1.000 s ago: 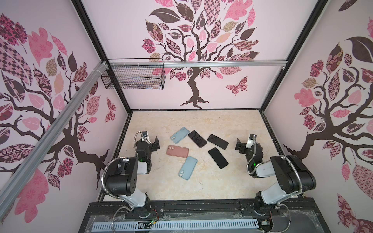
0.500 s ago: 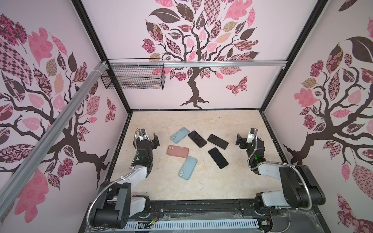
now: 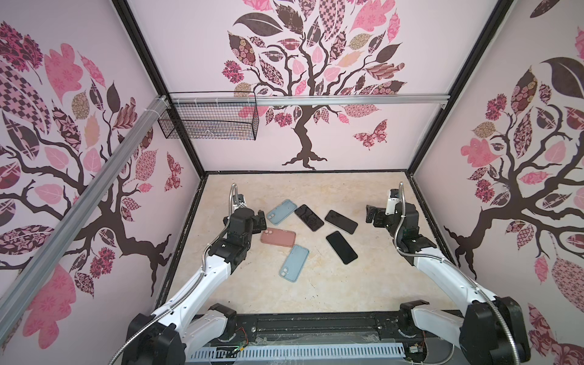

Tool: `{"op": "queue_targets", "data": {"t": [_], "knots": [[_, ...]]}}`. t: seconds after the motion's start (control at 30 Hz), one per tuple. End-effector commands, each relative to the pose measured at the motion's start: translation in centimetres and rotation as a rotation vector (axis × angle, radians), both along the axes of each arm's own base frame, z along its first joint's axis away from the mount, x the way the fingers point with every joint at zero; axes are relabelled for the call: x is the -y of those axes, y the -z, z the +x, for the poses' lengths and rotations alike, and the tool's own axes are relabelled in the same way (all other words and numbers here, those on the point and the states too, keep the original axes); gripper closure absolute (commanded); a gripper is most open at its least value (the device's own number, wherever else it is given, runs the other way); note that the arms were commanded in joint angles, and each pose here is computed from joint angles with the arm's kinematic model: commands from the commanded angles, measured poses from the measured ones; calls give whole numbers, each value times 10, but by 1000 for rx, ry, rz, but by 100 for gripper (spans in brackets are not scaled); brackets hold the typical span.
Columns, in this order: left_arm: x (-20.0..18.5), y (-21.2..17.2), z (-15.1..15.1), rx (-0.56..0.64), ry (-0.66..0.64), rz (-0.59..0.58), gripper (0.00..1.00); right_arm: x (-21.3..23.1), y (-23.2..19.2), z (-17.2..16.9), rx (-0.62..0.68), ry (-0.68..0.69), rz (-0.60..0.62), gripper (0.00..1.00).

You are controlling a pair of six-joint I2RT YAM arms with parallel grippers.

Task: Put the phone into the phone case
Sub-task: 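Move both grippers forward toward the scattered phones and cases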

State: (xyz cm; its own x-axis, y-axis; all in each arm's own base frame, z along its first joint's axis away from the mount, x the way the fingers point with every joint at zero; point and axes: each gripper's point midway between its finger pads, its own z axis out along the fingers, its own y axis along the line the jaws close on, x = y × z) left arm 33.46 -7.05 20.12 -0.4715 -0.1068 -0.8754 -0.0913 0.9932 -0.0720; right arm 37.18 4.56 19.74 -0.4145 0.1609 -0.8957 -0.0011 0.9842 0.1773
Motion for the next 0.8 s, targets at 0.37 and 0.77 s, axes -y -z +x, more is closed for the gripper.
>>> {"op": "queue_targets", "data": {"t": [0.37, 0.77], "knots": [[59, 61, -70, -331, 275, -68, 18, -30, 7, -34, -289, -158, 74, 0], [95, 125, -97, -523, 399, -94, 40, -41, 19, -32, -336, -194, 96, 0]]}}
